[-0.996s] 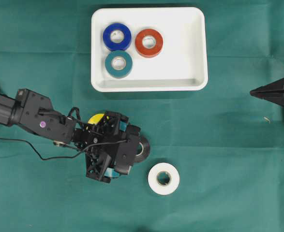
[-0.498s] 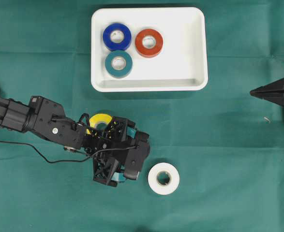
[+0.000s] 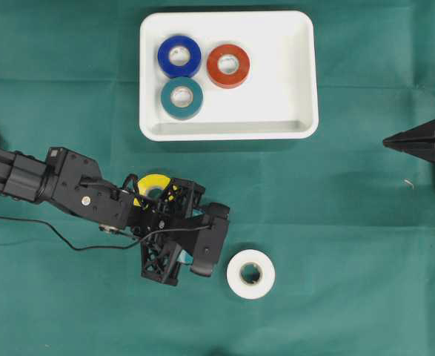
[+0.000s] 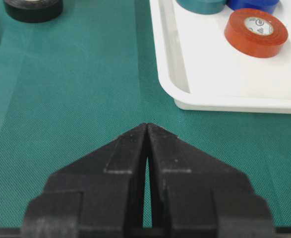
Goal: Put the tape into the white case with the left arm.
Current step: 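Lower the left gripper into the black tape hole and grasp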
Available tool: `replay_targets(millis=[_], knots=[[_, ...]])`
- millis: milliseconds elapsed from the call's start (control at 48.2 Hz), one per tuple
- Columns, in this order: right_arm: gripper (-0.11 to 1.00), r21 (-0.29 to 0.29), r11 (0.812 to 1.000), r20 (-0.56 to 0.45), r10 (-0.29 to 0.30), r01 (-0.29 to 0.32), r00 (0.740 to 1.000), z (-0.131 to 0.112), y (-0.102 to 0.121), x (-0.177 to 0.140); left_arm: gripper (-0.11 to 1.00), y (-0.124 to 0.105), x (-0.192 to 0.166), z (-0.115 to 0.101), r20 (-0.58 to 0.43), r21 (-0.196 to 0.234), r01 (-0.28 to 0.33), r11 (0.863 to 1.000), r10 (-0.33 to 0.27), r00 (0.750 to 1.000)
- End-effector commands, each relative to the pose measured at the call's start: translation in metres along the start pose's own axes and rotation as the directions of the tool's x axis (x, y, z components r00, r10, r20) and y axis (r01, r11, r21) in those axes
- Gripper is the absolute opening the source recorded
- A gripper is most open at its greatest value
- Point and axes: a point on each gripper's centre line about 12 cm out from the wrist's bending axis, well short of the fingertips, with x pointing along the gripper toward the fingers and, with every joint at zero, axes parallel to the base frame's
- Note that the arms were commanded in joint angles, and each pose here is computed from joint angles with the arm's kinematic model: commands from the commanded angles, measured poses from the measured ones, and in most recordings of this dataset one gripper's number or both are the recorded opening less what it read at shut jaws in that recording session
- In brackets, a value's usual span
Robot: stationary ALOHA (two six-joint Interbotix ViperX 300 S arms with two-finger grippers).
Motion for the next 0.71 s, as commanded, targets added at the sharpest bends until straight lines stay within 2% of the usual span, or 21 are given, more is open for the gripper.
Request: replay_targets(millis=[0,228,477,685], knots=[[-0.09,-0.003,1.0,0.014,0.0,0.0,1.0,0.005,0.0,0.001,0.23,0.0,-0.013,0.016,0.049,-0.002,0.0,1.0,0.0,0.999],[-0.09,-0.001,1.0,0.015,0.0,0.0,1.0,0.005,0.0,0.001,0.24,-0.004,-0.027,0.026,0.089,0.008,0.005,1.0,-0.006,0.996],[-0.09,-0.003,1.0,0.015,0.0,0.0,1.0,0.005,0.0,0.001,0.23,-0.015,-0.058,0.051,0.166,0.029,0.019,0.999,-0.024,0.986],[-0.09,-0.003,1.0,0.015,0.0,0.0,1.0,0.005,0.0,0.001,0.23,-0.017,-0.073,0.058,0.148,0.035,0.023,0.999,-0.028,0.989]])
